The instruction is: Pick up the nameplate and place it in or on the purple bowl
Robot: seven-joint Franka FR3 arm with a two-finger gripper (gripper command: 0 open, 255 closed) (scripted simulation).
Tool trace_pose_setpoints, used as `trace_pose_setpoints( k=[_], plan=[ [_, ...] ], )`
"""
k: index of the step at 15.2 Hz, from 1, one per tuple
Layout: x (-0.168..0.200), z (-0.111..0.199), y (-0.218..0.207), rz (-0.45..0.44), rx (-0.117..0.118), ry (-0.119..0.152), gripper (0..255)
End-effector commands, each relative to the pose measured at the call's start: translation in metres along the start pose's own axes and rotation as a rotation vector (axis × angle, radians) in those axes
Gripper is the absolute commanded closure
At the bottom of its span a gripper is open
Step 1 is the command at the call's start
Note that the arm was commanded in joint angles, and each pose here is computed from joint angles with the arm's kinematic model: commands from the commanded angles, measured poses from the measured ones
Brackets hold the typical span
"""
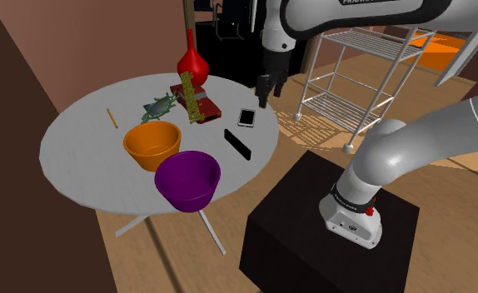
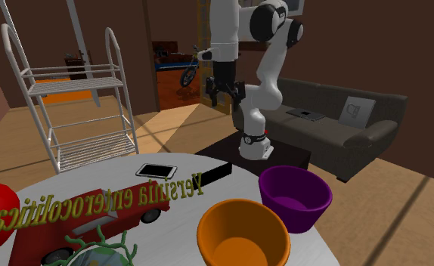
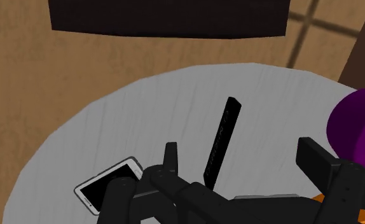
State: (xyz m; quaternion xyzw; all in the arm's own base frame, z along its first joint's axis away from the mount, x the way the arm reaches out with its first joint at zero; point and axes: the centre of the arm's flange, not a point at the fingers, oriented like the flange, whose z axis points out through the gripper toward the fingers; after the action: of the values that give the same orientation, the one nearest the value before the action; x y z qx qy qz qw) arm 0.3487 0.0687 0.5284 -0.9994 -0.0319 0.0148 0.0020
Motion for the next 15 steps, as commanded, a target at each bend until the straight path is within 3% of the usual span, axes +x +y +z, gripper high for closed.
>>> trace_pose_setpoints(
  k=[1,15],
  plan=[
    [0.014,0.022,-0.004,0.039,0.0,-0.009,0],
    [0.106,0.177,-0.026,0.289,0.002,-0.078,0]
  ],
)
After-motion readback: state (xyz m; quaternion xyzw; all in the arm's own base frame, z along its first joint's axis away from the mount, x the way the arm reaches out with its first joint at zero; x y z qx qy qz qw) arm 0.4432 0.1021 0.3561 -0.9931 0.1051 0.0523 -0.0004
